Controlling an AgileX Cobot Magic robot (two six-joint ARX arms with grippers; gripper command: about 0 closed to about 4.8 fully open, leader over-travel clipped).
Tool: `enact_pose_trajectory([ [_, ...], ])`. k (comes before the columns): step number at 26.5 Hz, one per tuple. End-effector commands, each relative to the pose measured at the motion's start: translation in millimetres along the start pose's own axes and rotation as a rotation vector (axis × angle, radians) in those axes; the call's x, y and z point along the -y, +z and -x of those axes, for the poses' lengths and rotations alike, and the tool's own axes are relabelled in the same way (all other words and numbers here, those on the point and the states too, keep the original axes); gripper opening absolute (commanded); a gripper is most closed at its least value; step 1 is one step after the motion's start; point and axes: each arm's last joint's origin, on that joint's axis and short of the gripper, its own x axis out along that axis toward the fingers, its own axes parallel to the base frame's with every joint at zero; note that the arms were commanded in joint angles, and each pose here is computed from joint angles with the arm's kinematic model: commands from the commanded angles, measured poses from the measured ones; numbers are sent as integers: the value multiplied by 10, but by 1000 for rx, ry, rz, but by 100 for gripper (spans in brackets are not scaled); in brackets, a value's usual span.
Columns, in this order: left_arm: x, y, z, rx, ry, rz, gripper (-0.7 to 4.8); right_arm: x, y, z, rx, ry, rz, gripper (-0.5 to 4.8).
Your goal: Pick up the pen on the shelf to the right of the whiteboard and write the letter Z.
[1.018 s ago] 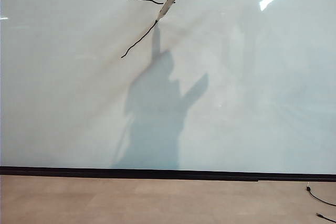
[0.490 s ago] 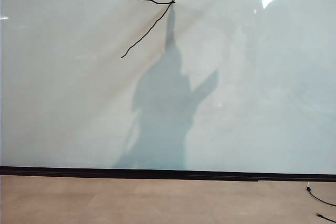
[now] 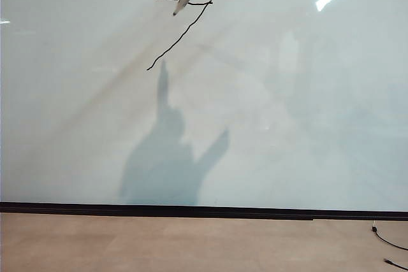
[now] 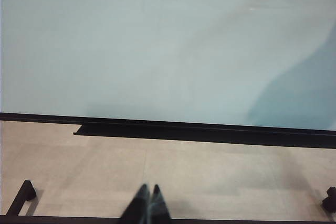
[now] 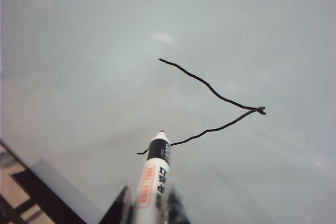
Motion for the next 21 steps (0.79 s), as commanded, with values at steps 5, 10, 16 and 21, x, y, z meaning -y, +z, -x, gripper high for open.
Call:
enact_pose_trajectory([
  [5, 0, 12, 2, 7, 0, -4, -4, -266, -329, -330, 37, 37, -101, -6],
  [10, 0, 12, 2, 7, 0, -4, -4, -333, -601, -515, 28, 50, -156, -6],
  [16, 0, 12, 2, 6, 0, -4, -4, -250, -663, -646, 31, 22, -165, -6],
  [21, 1, 12, 2, 7, -1, -4, -4, -173, -666, -663, 29, 1, -167, -6],
])
